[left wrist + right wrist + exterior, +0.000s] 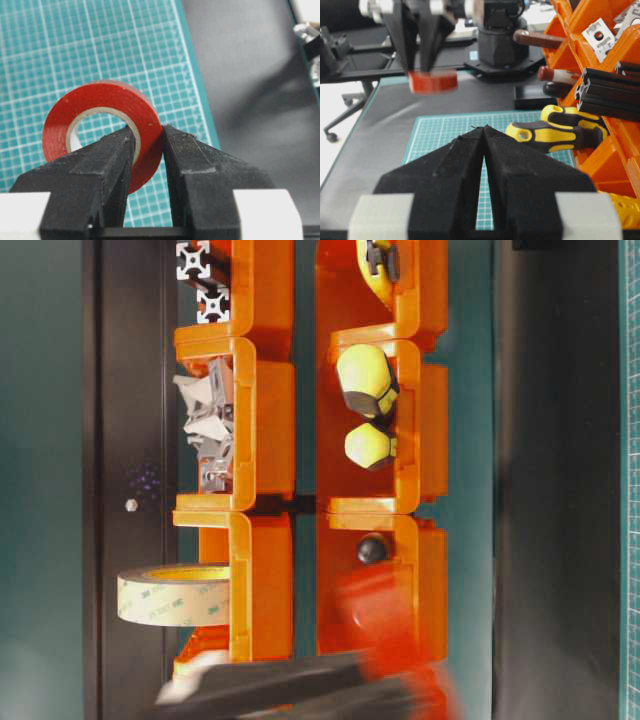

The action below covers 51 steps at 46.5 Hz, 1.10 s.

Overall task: Pick vinyl tape from container rack with left arm.
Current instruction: 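Lift the red tape out of the bin and carry it onto the mat, then lower the tape onto the mat and open the left gripper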

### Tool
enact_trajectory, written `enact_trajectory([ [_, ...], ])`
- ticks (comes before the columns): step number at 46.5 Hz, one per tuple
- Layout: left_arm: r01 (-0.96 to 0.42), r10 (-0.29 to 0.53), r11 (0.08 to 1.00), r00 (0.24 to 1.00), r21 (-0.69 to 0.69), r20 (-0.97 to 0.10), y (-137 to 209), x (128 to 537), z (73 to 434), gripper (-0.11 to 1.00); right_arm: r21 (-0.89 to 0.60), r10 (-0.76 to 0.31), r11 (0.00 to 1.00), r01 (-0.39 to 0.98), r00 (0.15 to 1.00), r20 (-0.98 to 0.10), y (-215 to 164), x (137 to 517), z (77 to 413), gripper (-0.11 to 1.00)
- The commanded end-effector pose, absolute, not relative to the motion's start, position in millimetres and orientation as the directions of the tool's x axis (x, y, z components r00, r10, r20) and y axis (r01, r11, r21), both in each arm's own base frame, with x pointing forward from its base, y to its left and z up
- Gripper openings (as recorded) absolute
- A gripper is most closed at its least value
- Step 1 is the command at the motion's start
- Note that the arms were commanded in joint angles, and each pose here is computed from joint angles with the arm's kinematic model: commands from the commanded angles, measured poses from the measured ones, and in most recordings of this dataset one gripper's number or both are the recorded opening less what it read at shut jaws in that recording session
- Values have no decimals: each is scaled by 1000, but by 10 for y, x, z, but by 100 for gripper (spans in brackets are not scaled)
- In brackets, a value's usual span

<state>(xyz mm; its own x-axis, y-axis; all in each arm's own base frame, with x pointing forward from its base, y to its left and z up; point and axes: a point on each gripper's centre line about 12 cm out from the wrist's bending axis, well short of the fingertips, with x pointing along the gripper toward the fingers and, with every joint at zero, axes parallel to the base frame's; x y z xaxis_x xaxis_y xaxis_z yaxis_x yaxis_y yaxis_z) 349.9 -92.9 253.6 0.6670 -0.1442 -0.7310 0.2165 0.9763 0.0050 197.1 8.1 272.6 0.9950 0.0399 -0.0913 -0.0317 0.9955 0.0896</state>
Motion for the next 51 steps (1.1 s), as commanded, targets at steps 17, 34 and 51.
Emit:
enact_trajectory([
  [17,208,-139,978,633,-5,-762,-944,3601,2123,18,93,38,995,-33,998,-53,78,1993,2841,1],
  [34,203,-133,979,623,-5,-771,-942,3642,2068,31,93,39,995,-34,998,-53,82,1993,2841,1],
  [51,189,-127,982,635,-6,-762,-889,3667,2105,86,93,39,995,-34,998,-53,82,1993,2841,1],
])
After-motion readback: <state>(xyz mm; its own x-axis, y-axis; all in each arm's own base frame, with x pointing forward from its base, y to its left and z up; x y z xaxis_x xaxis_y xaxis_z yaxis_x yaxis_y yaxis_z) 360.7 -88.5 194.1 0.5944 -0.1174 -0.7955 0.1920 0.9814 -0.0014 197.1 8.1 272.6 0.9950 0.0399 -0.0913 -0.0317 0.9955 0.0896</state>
